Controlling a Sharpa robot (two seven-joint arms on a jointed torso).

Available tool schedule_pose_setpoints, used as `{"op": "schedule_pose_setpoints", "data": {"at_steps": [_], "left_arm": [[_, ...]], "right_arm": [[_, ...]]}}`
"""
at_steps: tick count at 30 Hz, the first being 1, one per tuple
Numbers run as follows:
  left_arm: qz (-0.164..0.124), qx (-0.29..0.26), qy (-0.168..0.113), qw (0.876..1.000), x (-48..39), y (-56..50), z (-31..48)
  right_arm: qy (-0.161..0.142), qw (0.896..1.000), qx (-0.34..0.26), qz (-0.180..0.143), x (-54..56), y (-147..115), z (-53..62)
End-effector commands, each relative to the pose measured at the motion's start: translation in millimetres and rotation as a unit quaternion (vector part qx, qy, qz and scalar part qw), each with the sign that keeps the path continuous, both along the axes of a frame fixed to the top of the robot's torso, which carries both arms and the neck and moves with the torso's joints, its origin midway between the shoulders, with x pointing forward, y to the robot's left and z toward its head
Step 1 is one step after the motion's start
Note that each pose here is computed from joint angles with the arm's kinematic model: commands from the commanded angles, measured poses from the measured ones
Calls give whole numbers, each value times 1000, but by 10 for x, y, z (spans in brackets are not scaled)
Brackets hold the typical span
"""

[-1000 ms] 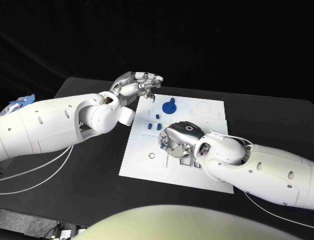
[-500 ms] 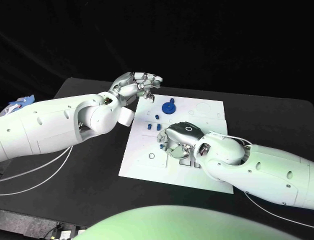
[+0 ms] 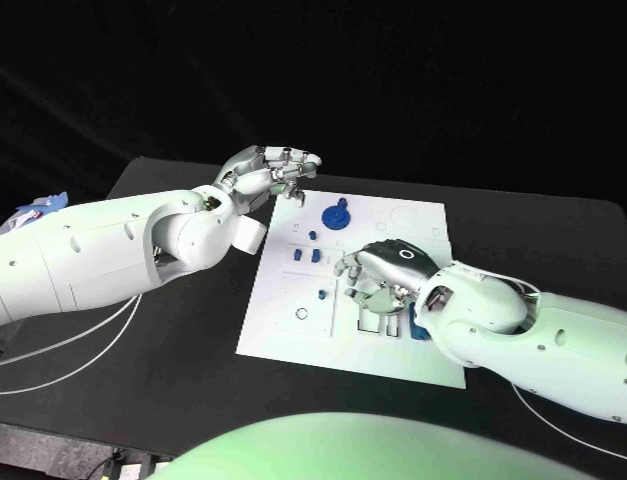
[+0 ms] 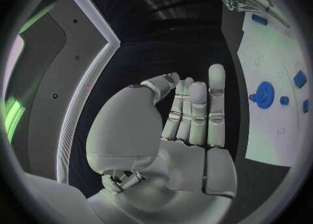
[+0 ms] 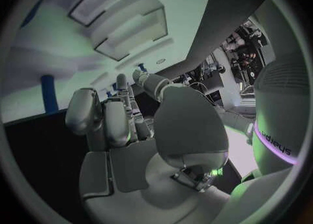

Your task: Assemble the parts on the task board

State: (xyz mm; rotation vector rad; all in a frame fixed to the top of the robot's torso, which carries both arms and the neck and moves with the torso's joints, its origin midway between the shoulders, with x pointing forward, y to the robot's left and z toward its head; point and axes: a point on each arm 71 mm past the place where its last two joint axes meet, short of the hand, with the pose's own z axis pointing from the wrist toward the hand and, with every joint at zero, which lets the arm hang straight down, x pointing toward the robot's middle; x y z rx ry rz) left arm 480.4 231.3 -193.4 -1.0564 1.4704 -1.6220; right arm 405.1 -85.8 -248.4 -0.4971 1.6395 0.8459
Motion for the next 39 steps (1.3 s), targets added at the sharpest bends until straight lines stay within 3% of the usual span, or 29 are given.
{"op": "schedule_pose_setpoints", "data": {"at_steps": [1, 6, 13, 22, 39], "left_arm": [[-8, -2, -4, 1000, -6, -8, 10], [-7, -1, -4, 1000, -5, 3, 9], [-8, -2, -4, 1000, -3, -1, 8], [-7, -1, -3, 1000, 1, -4, 5], [-7, -1, -3, 1000, -3, 0, 7]], "right_arm": [[-2, 1000, 6, -21, 61, -139, 146], [8, 998, -17, -61, 248, -462, 365], [16, 996, -36, -83, 396, -685, 461], [34, 994, -62, -85, 464, -716, 391], [55, 993, -79, -76, 469, -612, 222]]}}
